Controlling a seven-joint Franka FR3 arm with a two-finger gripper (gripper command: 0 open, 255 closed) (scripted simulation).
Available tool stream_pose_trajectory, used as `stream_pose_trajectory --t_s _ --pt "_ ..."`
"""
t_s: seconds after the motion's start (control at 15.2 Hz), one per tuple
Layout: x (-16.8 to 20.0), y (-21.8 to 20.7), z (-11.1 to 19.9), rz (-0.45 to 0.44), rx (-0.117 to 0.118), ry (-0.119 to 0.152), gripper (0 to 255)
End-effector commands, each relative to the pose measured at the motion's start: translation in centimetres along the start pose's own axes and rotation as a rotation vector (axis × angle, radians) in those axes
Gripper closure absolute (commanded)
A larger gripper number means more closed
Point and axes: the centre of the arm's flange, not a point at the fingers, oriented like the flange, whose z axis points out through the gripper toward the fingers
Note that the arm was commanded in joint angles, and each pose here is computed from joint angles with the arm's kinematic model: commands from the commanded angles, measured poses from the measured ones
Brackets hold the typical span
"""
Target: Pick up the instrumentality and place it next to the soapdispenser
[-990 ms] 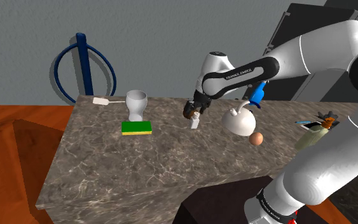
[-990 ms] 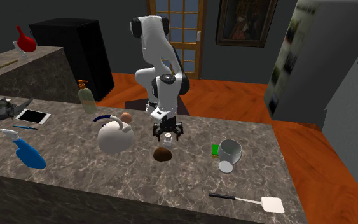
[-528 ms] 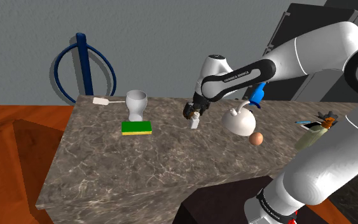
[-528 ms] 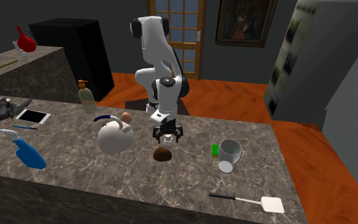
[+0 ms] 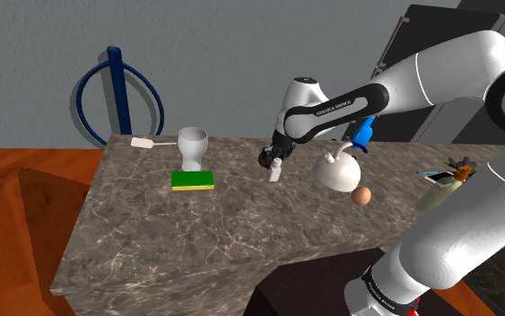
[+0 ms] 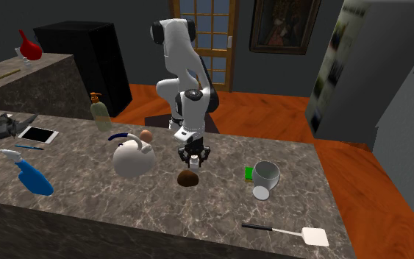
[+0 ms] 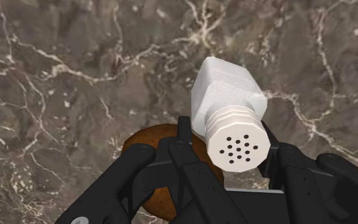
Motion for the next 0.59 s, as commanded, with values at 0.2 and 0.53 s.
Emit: stream_pose_trajectory --t_s 0.2,0.53 --pt "0.0 0.0 0.0 0.000 0.000 -0.001 255" --pt "0.2 0.1 -2.6 0.000 0.000 -0.001 255"
